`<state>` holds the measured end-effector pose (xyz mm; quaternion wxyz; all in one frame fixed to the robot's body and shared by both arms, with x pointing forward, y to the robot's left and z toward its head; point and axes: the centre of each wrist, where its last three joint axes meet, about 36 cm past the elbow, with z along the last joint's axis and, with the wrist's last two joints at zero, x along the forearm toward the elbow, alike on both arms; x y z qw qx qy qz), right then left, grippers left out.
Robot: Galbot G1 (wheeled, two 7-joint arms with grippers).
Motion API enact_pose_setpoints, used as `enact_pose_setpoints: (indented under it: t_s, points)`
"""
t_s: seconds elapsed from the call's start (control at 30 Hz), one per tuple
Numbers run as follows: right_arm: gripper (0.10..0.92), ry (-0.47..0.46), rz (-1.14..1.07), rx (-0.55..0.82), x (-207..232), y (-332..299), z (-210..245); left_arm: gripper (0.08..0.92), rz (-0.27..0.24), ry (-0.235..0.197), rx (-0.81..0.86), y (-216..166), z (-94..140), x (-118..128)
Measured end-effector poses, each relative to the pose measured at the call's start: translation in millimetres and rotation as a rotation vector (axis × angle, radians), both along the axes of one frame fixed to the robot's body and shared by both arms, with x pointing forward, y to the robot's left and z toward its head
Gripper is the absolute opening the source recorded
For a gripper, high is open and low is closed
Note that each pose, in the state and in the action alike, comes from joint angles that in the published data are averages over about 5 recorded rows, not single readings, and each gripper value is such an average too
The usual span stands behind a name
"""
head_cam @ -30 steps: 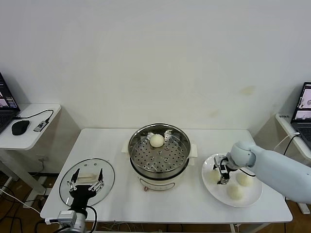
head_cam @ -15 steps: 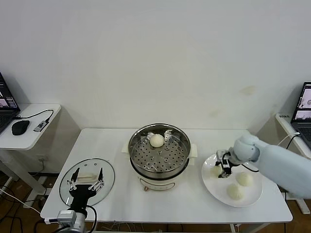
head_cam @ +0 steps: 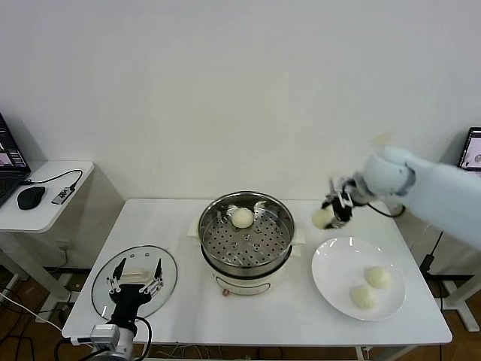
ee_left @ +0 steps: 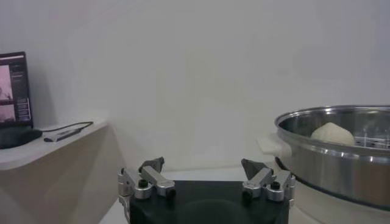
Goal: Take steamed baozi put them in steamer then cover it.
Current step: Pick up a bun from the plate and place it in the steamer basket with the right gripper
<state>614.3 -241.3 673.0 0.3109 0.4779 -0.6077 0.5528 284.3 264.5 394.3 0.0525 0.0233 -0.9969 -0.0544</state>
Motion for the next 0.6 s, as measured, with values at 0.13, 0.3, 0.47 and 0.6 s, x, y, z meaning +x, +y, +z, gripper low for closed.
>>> enact_pose_setpoints:
  t_s: [0.13, 0.3, 0.47, 0.6]
  points:
    - [0.568, 0.007, 0.021, 0.031, 5.9, 43.1, 12.5, 0.823, 0.006, -0.001, -0.003, 0.1, -0.8, 1.0]
    - [0.568, 0.03, 0.034, 0.052, 13.1, 98.5, 11.2, 0.823, 0.012, -0.001, -0.004, 1.1, -2.6, 1.5]
    - [0.568, 0.056, 0.036, 0.058, 18.0, 148.3, -3.3, 0.823, 0.016, -0.005, -0.001, 2.5, -2.5, 2.7]
    - [0.568, 0.076, 0.031, 0.055, 20.1, 180.7, -21.1, 0.823, 0.02, -0.005, 0.0, 3.7, -3.5, 3.2]
